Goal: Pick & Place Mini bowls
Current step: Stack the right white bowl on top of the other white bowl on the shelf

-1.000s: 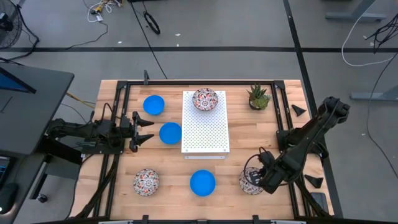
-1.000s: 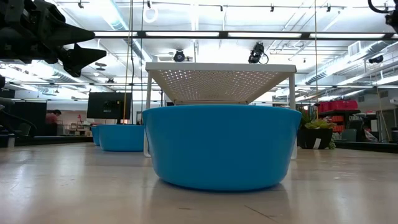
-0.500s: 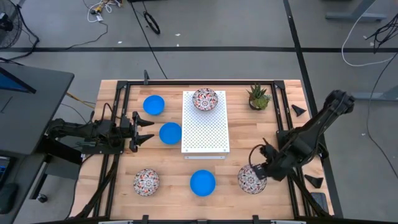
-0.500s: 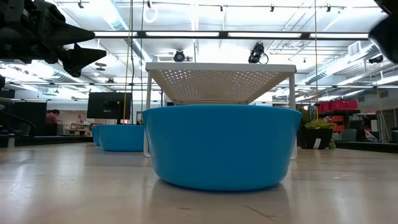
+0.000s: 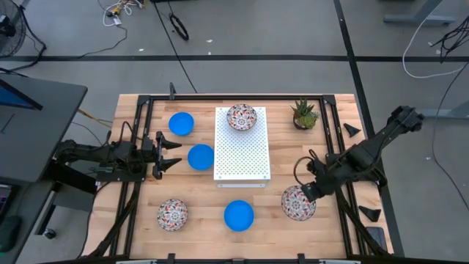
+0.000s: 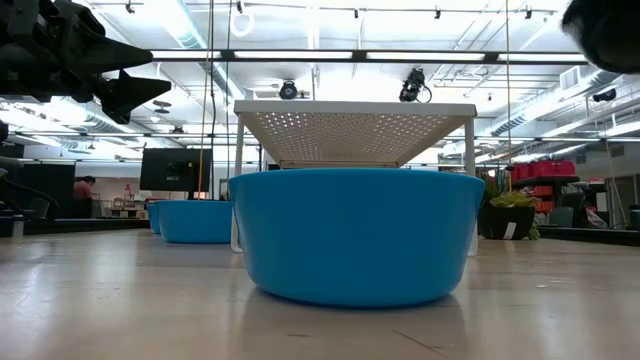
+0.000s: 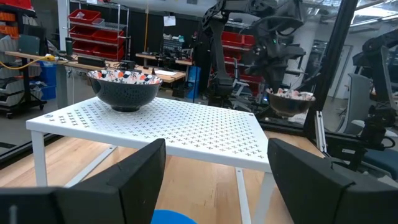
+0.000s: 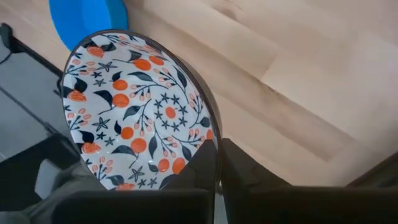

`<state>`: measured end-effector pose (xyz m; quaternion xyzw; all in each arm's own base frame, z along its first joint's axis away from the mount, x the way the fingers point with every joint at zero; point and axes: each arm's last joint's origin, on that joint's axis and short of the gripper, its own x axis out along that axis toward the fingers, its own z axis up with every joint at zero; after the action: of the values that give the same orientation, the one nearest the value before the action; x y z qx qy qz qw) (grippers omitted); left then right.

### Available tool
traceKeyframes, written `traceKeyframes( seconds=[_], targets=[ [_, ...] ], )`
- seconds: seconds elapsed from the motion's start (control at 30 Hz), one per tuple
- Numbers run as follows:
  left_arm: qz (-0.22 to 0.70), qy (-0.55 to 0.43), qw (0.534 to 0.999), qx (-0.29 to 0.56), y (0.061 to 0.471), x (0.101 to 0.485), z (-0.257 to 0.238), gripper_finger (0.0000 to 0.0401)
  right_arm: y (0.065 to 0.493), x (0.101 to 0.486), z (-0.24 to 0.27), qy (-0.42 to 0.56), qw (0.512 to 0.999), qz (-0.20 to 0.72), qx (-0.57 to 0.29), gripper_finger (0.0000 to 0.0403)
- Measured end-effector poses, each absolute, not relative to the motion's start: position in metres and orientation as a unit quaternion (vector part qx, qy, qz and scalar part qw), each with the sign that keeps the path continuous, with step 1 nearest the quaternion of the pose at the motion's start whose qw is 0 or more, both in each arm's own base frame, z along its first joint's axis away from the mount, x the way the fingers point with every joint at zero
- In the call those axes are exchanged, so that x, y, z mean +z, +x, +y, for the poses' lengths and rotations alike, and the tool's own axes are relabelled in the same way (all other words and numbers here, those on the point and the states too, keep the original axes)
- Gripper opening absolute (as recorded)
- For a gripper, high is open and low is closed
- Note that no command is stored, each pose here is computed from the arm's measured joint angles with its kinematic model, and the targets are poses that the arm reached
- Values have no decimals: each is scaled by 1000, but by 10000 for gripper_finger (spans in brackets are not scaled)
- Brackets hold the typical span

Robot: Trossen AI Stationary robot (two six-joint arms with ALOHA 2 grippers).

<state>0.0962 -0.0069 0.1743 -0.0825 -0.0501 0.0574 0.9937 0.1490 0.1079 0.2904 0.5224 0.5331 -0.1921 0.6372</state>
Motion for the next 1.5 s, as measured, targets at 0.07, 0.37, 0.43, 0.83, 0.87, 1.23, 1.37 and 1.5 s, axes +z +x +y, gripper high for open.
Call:
traceKeyframes(
  seconds=[0.07, 0.37, 0.43, 0.83, 0.87, 1.23, 1.37, 1.5],
  targets=[
    [-50, -83, 994, 57, 96, 174, -7, 288, 153, 298, 101, 518, 647, 527, -186, 9],
    [-50, -83, 994, 57, 96, 174, -7, 288, 160, 317, 74, 465, 663, 549, -206, 9],
    [-50, -82, 994, 57, 96, 174, -7, 288, 165, 323, 71, 458, 670, 552, -193, 9],
    [-50, -82, 994, 57, 96, 174, -7, 288, 202, 369, 56, 351, 715, 586, -149, 9],
    [-50, -83, 994, 57, 96, 174, -7, 288, 207, 373, 55, 343, 719, 588, -143, 9],
    [-50, -83, 994, 57, 96, 174, -7, 288, 260, 390, 33, 312, 733, 600, -70, 9],
    [-50, -83, 994, 57, 96, 174, -7, 288, 271, 391, 19, 310, 734, 599, -73, 9],
    [-50, -83, 994, 57, 96, 174, -7, 288, 278, 392, 2, 320, 726, 603, -88, 9]
  ],
)
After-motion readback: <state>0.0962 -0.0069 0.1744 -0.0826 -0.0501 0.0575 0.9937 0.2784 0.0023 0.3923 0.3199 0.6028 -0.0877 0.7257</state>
